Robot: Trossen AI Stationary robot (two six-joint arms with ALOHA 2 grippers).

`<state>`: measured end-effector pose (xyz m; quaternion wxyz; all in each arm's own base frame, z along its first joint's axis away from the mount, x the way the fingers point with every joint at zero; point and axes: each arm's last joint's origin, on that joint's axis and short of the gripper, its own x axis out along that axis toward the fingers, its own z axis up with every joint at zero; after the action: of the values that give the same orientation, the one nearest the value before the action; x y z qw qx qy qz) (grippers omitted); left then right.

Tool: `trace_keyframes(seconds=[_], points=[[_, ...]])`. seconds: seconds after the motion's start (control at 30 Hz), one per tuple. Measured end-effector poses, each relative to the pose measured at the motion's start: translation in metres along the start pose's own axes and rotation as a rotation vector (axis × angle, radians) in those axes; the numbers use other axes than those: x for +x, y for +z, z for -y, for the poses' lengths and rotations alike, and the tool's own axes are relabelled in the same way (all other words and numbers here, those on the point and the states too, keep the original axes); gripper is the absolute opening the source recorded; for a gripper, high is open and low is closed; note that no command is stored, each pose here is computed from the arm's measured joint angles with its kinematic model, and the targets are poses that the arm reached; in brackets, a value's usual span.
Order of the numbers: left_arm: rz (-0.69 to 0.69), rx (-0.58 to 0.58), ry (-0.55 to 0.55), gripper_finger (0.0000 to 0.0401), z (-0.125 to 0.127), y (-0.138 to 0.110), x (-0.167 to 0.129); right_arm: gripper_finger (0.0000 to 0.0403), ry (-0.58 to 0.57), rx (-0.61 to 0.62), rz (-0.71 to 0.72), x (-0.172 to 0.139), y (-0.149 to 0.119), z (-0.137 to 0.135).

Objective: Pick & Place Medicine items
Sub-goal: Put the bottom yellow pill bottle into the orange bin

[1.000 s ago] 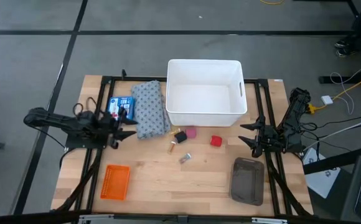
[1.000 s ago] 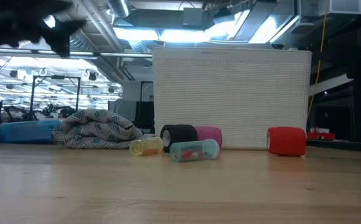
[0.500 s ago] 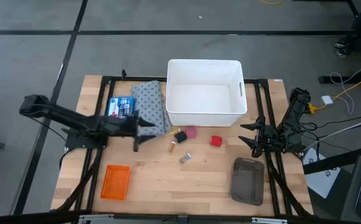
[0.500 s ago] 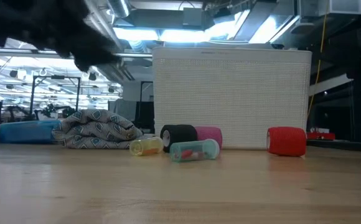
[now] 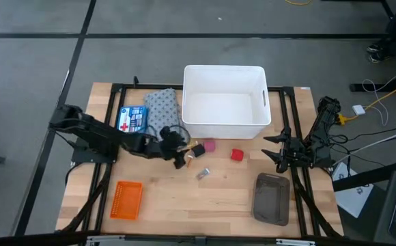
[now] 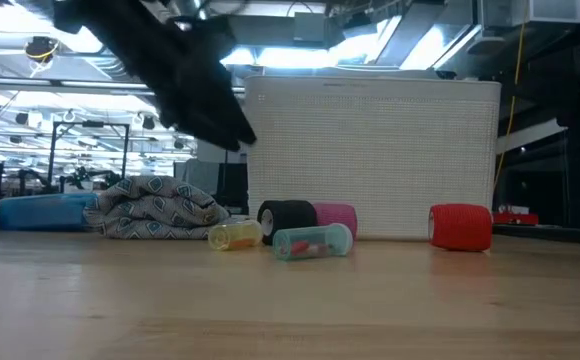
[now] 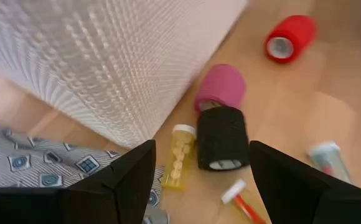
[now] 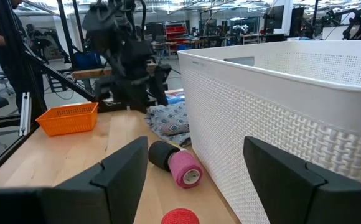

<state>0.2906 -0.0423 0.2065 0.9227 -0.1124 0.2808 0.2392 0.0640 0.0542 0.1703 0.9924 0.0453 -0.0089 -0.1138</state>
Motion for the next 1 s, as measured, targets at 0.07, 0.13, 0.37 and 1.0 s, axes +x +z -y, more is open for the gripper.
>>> trace_keyframes(seconds=[0.07,0.13,0.37,1.0], points=[[-0.037,-0.042,0.021,0.0255,0.005,-0.001,0.008,0.0265,0.000,0.000,0.000,0.000,0.000,0.000],[-0.062,-0.085,0.027,0.0255,0.010,-0.003,0.016,0.0265,-0.001,0.000,0.000,0.000,0.000,0.000],[-0.109,-0.185,0.027,0.0255,0.025,-0.007,0.036,0.0265,0.000,0.000,0.000,0.000,0.000,0.000],[-0.275,-0.276,0.080,0.0255,0.028,-0.018,0.044,0.0265,0.000,0.000,0.000,0.000,0.000,0.000]])
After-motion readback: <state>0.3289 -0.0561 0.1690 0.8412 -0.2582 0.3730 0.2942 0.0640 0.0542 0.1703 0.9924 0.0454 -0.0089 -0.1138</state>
